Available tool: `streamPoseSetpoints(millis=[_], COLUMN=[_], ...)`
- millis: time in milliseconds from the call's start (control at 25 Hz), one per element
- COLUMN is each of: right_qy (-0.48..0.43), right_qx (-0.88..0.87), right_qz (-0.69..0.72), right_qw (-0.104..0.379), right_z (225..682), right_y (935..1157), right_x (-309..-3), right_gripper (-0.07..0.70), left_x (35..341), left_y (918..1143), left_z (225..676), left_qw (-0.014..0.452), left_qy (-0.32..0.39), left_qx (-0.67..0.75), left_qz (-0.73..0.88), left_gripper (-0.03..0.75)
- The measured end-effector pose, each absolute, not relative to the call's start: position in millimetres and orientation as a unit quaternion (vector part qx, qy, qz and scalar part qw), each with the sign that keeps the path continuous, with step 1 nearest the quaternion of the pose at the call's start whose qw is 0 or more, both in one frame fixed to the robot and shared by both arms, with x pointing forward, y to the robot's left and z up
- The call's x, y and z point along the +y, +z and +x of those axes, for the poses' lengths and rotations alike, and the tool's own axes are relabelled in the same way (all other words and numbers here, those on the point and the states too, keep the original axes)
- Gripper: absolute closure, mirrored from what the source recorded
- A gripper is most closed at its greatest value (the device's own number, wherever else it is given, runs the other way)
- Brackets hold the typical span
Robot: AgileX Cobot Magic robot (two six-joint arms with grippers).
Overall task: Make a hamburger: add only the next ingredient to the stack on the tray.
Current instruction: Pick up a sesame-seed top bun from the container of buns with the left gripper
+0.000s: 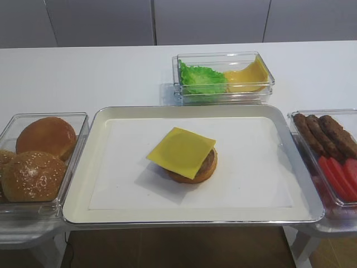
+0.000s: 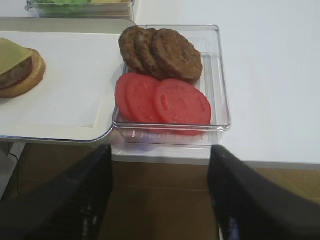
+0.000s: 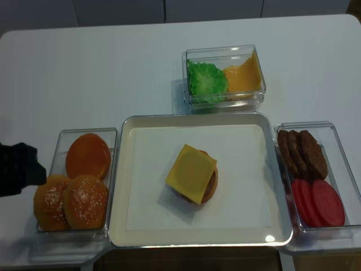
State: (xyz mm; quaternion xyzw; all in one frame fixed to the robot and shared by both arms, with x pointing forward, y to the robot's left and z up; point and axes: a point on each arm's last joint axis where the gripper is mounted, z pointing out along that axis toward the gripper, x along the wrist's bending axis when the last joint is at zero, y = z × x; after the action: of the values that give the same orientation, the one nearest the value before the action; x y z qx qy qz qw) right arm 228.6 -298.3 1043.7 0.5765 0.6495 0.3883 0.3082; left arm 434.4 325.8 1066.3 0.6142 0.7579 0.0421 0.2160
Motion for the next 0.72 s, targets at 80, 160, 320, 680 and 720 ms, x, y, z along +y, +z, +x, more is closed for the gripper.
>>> streamPoseSetpoints(millis=[80, 160, 320, 680, 720], right_qy=[0.388, 0.388, 0.388, 0.388, 0.388], right_qx=[0.650, 0.650, 0.650, 0.650, 0.650], right_qz=[0.577, 0.577, 0.577, 0.577, 0.577], right_qw=[0.308, 0.308, 0.308, 0.308, 0.308], right_z=[229, 229, 229, 229, 229], right_y=[1044, 1044, 1044, 1044, 1044], right_x=[-298, -298, -298, -298, -298], right_gripper=[0.161, 0.161, 0.161, 0.162, 0.162], left_x=[333, 342, 354, 361, 362], left_y=[1062, 1059, 1052, 1024, 1021], left_z=[435, 436, 440, 458, 459], left_qw=[0.214, 0.213, 0.218, 0.226, 0.225], left_qy=[0.028, 0.026, 0.019, -0.054, -0.057], left_qx=[0.755, 0.752, 0.732, 0.697, 0.694], left_qz=[0.619, 0.623, 0.645, 0.678, 0.682], left_gripper=[0.296, 0.296, 0.296, 0.296, 0.296])
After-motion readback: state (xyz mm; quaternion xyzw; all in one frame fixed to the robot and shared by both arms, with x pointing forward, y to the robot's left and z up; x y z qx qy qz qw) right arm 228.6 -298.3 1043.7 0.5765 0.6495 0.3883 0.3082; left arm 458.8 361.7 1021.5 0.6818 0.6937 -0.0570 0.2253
